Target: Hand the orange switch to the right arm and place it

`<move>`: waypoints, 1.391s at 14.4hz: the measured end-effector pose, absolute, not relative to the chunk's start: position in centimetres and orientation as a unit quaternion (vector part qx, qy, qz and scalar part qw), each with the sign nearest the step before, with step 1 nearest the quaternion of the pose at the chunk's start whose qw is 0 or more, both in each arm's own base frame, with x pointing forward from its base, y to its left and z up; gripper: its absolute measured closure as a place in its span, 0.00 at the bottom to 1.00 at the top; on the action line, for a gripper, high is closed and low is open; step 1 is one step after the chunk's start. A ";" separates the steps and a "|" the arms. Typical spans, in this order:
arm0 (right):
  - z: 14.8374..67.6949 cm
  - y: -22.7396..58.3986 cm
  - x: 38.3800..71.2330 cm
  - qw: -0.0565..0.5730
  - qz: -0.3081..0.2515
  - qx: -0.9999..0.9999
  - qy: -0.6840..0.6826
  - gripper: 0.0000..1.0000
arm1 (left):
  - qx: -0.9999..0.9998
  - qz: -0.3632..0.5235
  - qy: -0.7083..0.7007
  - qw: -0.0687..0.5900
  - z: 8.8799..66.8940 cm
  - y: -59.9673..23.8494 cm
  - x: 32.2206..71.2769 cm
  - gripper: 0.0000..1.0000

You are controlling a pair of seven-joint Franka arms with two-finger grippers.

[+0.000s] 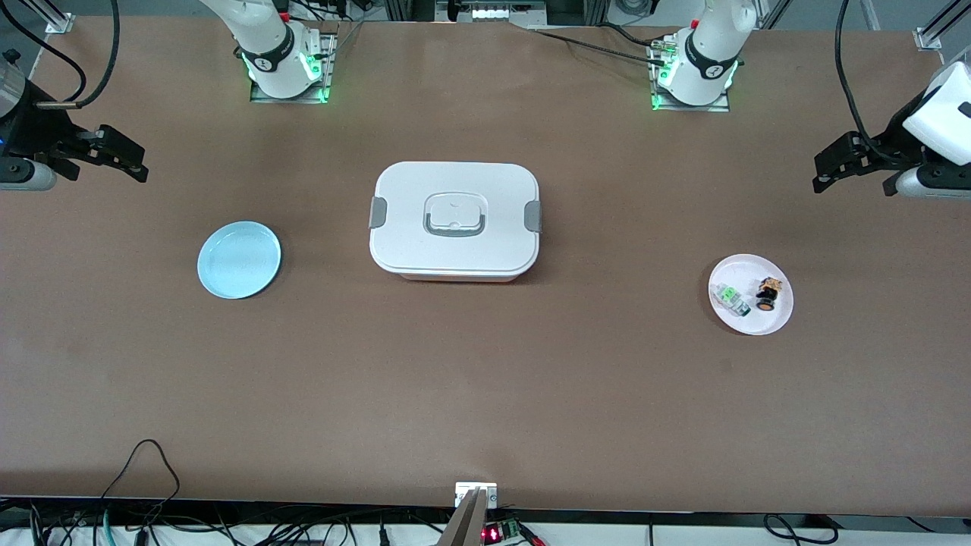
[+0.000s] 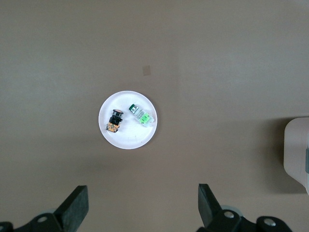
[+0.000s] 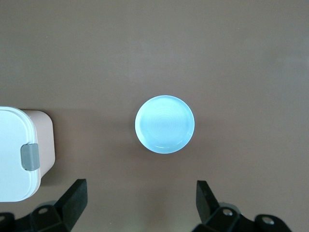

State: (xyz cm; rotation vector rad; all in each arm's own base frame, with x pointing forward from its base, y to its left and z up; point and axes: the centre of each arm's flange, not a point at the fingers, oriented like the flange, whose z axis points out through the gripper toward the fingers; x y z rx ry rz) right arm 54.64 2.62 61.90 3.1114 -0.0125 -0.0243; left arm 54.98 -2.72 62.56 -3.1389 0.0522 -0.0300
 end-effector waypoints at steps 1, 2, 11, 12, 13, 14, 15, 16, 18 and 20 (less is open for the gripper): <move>61.9 2.6 54.6 0.015 -0.008 1.000 -0.004 0.00 | -1.000 -0.010 0.017 0.001 62.6 -2.7 55.0 0.00; 61.9 2.6 54.6 0.015 -0.008 1.000 -0.004 0.00 | -1.000 -0.010 0.017 0.001 62.6 -2.8 55.0 0.00; 61.9 3.8 54.6 0.015 -0.007 1.000 0.007 0.00 | -1.000 -0.010 0.013 0.001 62.6 -2.3 55.0 0.00; 61.9 3.8 54.6 0.015 -0.007 1.000 0.007 0.00 | -1.000 -0.010 0.013 0.001 62.6 -2.4 55.0 0.00; 62.0 3.8 54.6 0.015 -0.007 1.000 0.007 0.00 | -1.000 -0.010 0.014 0.001 62.6 -2.4 55.0 0.00; 62.1 3.9 54.6 0.015 -0.005 1.000 0.007 0.00 | -1.000 -0.010 0.014 0.001 62.6 -2.4 55.0 0.00; 62.2 3.9 54.6 0.014 -0.005 1.000 0.007 0.00 | -1.000 -0.010 0.014 0.001 62.6 -2.5 55.0 0.00; 62.3 4.1 54.5 0.013 -0.006 1.000 0.008 0.00 | -1.000 -0.010 0.015 0.001 62.6 -2.5 55.0 0.00; 62.2 4.6 54.4 0.012 -0.009 1.000 0.013 0.00 | -1.000 -0.004 0.019 0.001 62.0 -2.9 55.2 0.00; 62.1 4.8 54.3 0.012 -0.015 1.000 0.015 0.00 | -1.000 0.019 0.023 -0.001 59.6 -3.2 56.3 0.00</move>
